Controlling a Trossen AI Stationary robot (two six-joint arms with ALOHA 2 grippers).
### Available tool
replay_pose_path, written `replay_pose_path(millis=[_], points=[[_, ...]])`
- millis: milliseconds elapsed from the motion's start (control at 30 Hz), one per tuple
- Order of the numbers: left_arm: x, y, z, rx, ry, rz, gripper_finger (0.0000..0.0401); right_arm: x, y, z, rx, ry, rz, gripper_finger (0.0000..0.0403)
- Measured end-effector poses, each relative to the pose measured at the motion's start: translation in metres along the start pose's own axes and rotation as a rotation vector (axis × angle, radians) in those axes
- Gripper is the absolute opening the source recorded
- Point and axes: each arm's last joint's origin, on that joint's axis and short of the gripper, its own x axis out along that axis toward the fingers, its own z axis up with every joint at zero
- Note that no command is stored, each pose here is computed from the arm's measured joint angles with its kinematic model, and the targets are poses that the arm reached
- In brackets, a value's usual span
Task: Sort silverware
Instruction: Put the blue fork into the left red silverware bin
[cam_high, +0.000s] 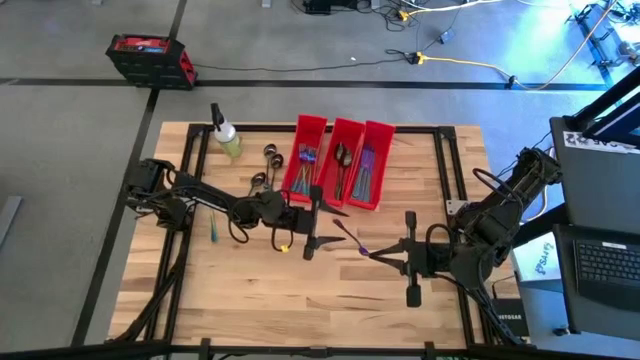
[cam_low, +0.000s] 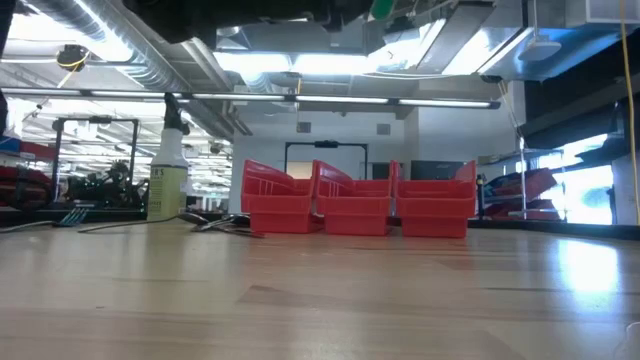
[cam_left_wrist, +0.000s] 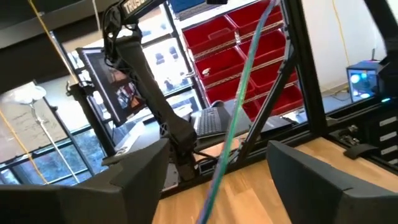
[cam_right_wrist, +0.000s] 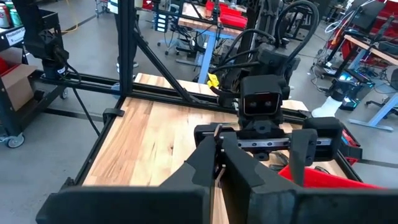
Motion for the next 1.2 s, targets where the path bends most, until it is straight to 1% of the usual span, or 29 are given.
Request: replay_pose_path(millis=[100, 367, 700, 800, 1200], points=[[0.0, -0.0001, -0.0005, 0.001, 0.005, -0.003, 0.023, -0.0001, 0.0001, 0.0, 0.0, 0.0, 0.001, 0.0], [0.0, 0.0004, -0.0008, 0.019, 0.006, -0.002, 0.0193, 0.0, 0.0003, 0.0031, 0.001, -0.025, 0.003, 0.0], [0.0, 0.0007, -0.0004, 0.023, 0.001, -0.001, 0.0107, -0.0002, 0.0002, 0.0038, -0.005, -0.03, 0.003, 0.0], [0.0, 0.0006, -0.0006, 0.003, 0.004, -0.002, 0.009, -0.0002, 0.0002, 0.0038, -0.005, -0.03, 0.003, 0.0], [0.0001, -0.0002, -0.0016, -0.003, 0.006, -0.012, 0.0025, -0.001, 0.0002, 0.0022, -0.02, -0.017, 0.004, 0.0]])
